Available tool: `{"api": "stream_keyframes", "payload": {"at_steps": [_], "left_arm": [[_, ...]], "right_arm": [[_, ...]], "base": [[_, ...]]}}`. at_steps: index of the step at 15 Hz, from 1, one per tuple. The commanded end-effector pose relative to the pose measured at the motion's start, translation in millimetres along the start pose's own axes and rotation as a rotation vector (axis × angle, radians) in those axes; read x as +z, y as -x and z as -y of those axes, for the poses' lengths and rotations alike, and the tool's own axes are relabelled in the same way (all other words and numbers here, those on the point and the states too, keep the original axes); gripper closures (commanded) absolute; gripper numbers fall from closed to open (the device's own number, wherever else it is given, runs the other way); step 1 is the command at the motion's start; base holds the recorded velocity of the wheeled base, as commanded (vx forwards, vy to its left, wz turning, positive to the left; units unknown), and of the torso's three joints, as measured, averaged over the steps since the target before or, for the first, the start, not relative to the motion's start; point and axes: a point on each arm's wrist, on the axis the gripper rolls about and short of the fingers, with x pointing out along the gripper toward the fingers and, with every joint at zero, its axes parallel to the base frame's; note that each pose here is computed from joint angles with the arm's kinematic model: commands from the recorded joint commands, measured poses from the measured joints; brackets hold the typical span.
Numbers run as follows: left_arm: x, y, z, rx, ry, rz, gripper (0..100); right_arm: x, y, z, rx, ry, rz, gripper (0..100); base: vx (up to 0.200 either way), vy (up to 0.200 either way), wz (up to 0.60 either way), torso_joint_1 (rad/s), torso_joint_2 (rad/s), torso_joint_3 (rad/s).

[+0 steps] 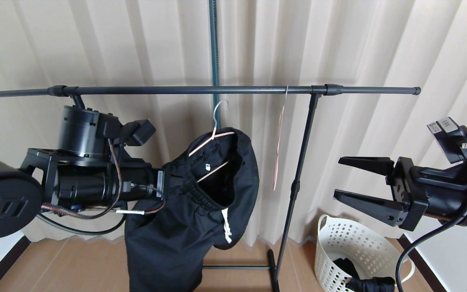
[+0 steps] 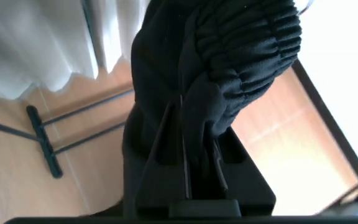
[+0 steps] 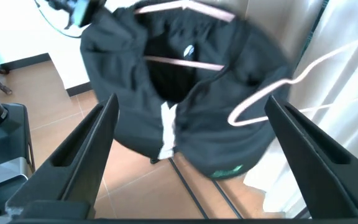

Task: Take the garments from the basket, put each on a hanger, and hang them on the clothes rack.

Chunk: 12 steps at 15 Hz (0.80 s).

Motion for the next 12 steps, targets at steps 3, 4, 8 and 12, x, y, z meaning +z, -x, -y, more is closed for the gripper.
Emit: {"api": "stream_keyframes", "payload": {"at_steps": [3,4,8,12], "left_arm": [[26,-34,-12.8,0.052,0.067,0.039,100],[35,-40,-13.8,0.05,0.111,0.06,100],[55,-65,-19.6,0.046,0.177,0.103,100],[65,-94,-23.9,0.039,0.234,0.114,100]], "right_arm": [[-2.5,-2,1.8,0.001,-0.007,-0.008,0],[-2.8,-2,2.4,0.001,-0.008,-0.009,0],[-5.1,-4,3.7,0.001,-0.013,-0.017,0],[-5.7,-4,4.4,0.0,-0.016,-0.018,0]], "base": [[0.0,0.0,0.0,0.0,0.0,0.0],[0.0,0.0,0.0,0.0,0.0,0.0],[0.0,0.0,0.0,0.0,0.0,0.0],[0.0,0.0,0.0,0.0,0.0,0.0]]}}
